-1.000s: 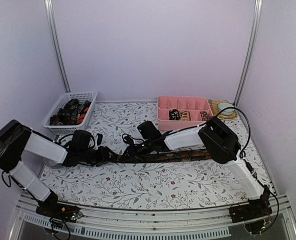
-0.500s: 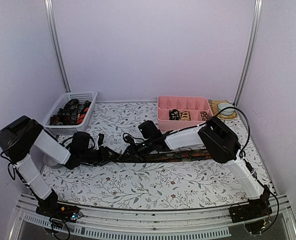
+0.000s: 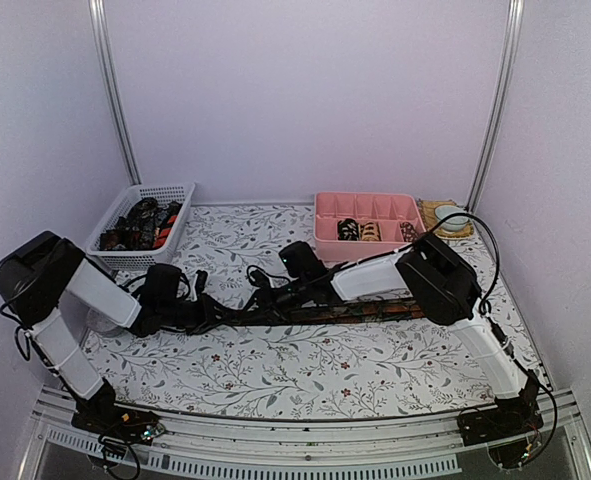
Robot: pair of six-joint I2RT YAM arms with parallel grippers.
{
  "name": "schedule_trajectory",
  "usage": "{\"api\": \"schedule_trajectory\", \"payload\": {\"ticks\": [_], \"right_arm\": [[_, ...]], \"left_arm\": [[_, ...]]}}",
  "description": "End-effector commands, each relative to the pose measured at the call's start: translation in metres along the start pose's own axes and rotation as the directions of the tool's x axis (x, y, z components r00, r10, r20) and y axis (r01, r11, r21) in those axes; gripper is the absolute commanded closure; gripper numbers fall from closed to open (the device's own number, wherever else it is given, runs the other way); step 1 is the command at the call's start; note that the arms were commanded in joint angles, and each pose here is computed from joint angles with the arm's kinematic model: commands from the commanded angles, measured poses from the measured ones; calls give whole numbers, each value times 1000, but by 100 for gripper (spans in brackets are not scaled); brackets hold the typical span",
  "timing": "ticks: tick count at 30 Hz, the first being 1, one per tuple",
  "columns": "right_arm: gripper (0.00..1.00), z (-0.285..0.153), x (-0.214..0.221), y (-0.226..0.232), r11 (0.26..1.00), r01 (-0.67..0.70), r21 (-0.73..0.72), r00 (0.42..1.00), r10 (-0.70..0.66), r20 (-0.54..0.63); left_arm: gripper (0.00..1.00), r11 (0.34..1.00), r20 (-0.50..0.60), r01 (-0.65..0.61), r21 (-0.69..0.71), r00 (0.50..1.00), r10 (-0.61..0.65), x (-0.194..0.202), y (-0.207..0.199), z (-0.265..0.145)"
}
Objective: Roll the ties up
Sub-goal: Roll the tie at the center of the board.
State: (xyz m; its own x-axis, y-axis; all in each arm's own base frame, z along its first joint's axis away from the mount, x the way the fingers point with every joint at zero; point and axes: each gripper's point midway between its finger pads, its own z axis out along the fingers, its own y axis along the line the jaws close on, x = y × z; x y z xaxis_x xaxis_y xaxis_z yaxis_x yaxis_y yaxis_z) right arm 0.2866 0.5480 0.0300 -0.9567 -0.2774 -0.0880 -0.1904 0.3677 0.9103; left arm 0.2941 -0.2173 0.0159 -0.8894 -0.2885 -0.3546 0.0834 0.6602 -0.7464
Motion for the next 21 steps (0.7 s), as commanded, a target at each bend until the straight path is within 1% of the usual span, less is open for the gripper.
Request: {"api": "schedule_trajectory", "payload": {"ticks": [1,6,11,13,16,21], "right_arm": [[71,-18,6,-30,995,-20,100,1000,18,24],[63,-65,5,27,987,136,84,988,-142,62],[61,-116,12,51,964,241,108,962,-253,106],[61,-134,14,54,957,262,123,952,-277,127],[60,-163,9,48,951,257,175,942,-287,177],[58,-209,-8,13,933,191,306,925,-276,262]], "left_arm": [[83,991,-26,2,-130,1000,-6,0,15,-3],[83,963,-42,-75,-257,997,67,-12,9,-5],[84,915,-88,-159,-370,987,136,-16,2,-4],[83,892,-112,-203,-404,979,172,-16,-2,-3],[83,849,-141,-258,-461,966,217,-16,-4,-1],[83,773,-190,-333,-540,943,274,-19,-7,3]]}}
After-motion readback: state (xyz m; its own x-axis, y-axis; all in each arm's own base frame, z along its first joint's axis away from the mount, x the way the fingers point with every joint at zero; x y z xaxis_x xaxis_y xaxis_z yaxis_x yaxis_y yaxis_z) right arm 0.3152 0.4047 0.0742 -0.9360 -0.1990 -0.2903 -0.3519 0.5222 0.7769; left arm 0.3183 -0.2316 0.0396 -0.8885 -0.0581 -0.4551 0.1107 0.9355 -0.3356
